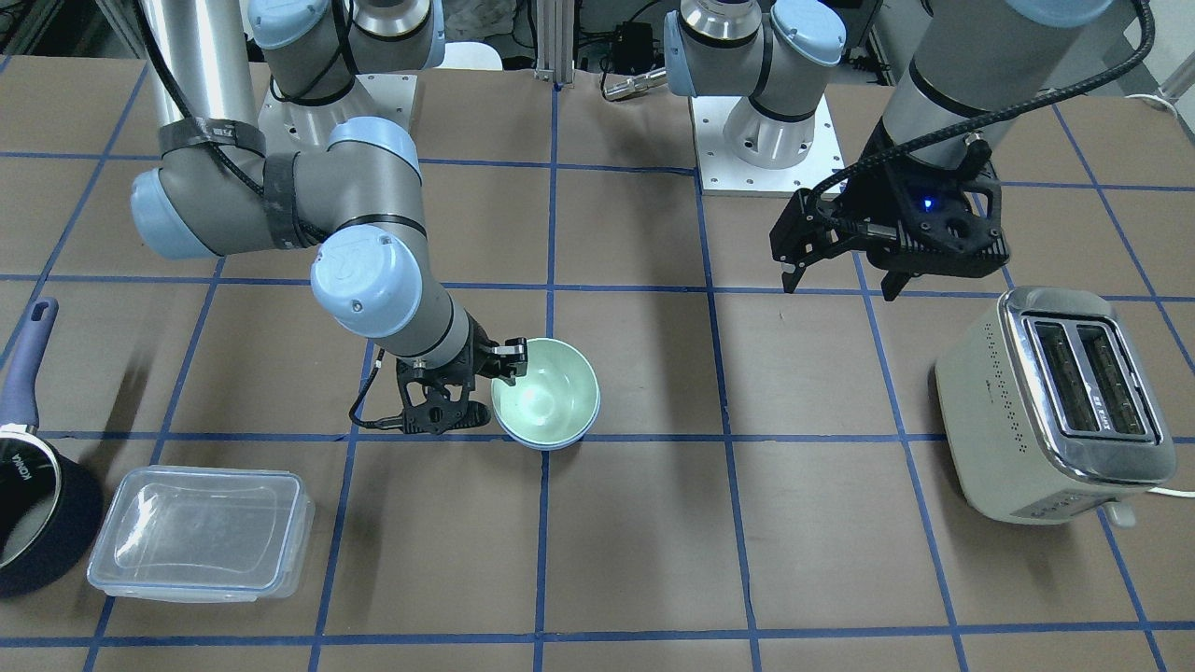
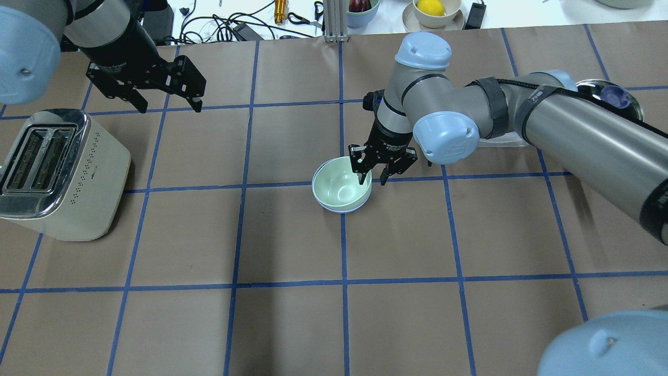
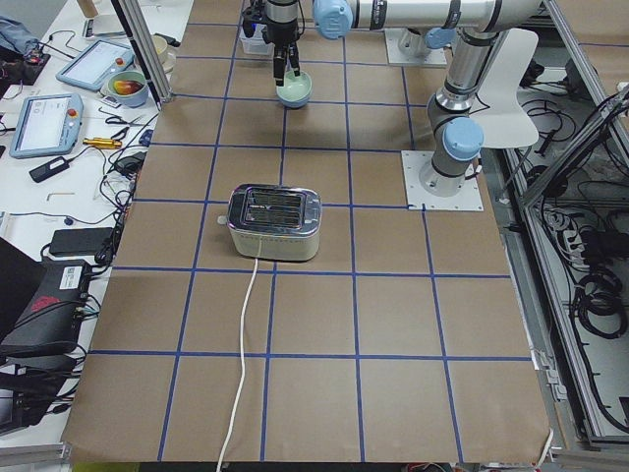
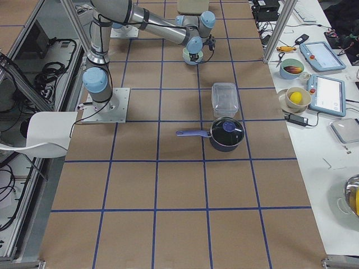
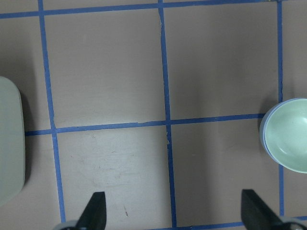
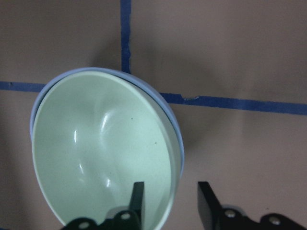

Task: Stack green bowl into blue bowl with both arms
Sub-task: 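Open the right gripper and withdraw it away from the stacked bowls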

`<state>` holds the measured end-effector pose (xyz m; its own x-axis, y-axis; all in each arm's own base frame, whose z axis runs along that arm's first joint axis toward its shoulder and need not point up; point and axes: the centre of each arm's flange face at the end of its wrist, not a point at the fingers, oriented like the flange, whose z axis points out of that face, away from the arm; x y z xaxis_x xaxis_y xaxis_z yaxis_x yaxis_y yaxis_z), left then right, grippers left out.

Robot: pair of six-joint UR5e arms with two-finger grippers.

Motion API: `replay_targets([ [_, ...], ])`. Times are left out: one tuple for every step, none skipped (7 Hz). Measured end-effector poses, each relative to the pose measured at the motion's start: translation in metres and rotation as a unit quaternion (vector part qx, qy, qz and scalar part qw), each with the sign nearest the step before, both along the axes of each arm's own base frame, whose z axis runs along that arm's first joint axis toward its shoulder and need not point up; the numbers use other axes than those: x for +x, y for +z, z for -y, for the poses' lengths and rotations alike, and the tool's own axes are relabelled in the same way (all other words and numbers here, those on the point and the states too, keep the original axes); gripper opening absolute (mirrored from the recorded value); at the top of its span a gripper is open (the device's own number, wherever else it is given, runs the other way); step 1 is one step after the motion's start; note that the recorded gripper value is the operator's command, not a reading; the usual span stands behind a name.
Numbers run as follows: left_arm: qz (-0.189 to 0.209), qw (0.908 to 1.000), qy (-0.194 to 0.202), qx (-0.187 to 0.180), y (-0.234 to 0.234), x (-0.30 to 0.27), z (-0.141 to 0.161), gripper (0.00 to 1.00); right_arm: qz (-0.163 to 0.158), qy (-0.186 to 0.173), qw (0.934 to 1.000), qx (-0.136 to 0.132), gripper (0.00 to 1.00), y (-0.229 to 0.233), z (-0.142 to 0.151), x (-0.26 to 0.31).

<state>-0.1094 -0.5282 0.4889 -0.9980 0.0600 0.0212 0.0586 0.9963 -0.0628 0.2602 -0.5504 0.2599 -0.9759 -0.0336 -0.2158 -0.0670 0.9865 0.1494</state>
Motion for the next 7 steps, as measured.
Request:
replay_targets([
  [0.0,1.0,-0.001,-0.001,0.001,0.0,0.0,1.0,-0.016,-0.01,0.9996,-0.023,1.0,0.029,0.012,-0.02],
  [0.001,1.0,-0.001,-0.001,0.001,0.0,-0.001,1.0,-0.035,-0.028,0.9984,-0.035,1.0,0.066,0.02,-0.049],
  [0.001,1.0,-0.001,-0.002,0.002,0.0,-0.001,1.0,-0.055,-0.046,0.9967,-0.038,1.0,0.101,0.019,-0.084],
  [0.001,1.0,-0.001,-0.004,0.004,0.0,-0.002,1.0,-0.076,-0.053,0.9951,-0.034,1.0,0.133,0.01,-0.121],
  [0.001,1.0,-0.001,-0.005,0.005,0.0,-0.003,1.0,-0.095,-0.055,0.9934,-0.034,1.0,0.16,-0.004,-0.15],
  [0.001,1.0,-0.001,-0.006,0.006,0.0,-0.004,1.0,-0.117,-0.059,0.9905,-0.042,1.0,0.187,-0.02,-0.169],
  [0.001,1.0,-0.001,-0.006,0.006,0.0,-0.004,1.0,-0.133,-0.061,0.9882,-0.045,1.0,0.207,-0.035,-0.176],
])
